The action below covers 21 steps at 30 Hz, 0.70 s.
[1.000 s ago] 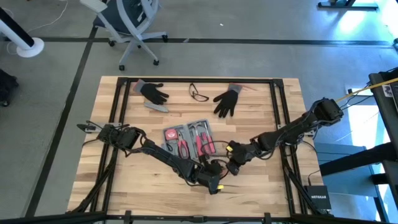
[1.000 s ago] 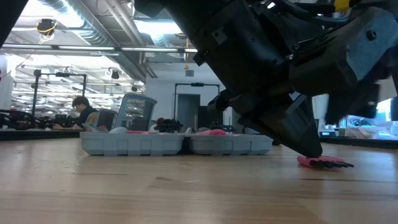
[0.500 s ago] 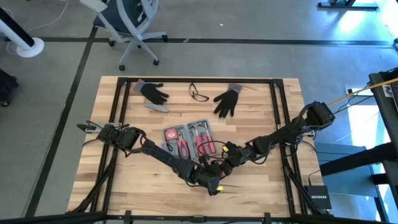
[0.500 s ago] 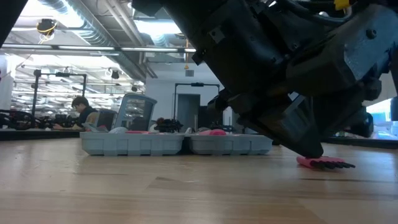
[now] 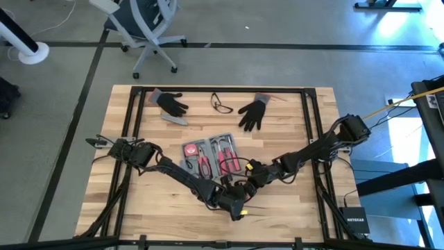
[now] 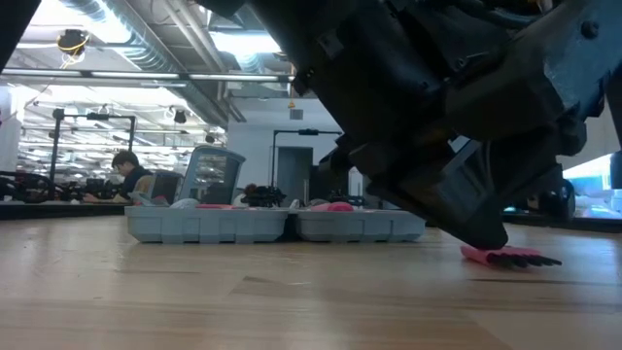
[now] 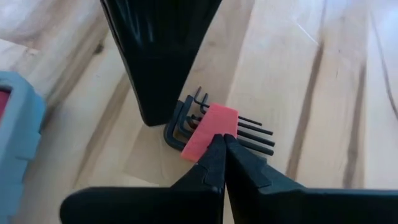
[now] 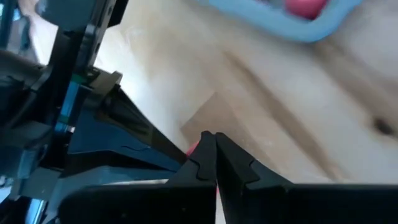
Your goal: Prefit tool cases
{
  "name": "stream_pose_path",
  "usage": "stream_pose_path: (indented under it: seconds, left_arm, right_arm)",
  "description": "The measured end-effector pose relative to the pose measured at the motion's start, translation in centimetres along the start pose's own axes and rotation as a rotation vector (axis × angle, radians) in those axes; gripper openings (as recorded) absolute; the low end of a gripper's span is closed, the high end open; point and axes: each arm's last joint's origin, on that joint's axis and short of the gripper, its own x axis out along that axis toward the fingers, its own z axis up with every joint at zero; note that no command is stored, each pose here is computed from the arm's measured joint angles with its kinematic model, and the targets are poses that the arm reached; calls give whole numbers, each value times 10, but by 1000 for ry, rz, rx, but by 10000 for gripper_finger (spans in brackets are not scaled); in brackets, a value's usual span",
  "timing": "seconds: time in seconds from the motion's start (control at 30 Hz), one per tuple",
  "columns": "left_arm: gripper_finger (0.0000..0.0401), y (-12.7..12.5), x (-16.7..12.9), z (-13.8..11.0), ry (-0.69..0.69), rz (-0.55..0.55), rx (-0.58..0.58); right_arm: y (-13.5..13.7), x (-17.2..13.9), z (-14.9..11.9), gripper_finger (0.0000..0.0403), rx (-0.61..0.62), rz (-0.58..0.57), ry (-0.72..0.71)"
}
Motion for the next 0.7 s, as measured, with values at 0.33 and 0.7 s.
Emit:
stream_pose_path:
  seconds: [0.33, 0.7]
  left_arm:
    - [0, -1, -1, -1, -1, 5, 6]
    - [0, 1, 0, -1, 9, 20, 60]
  right_arm:
    - [0, 6, -2, 0, 13, 39, 70]
    - [-4, 5, -10, 0, -83, 57, 270]
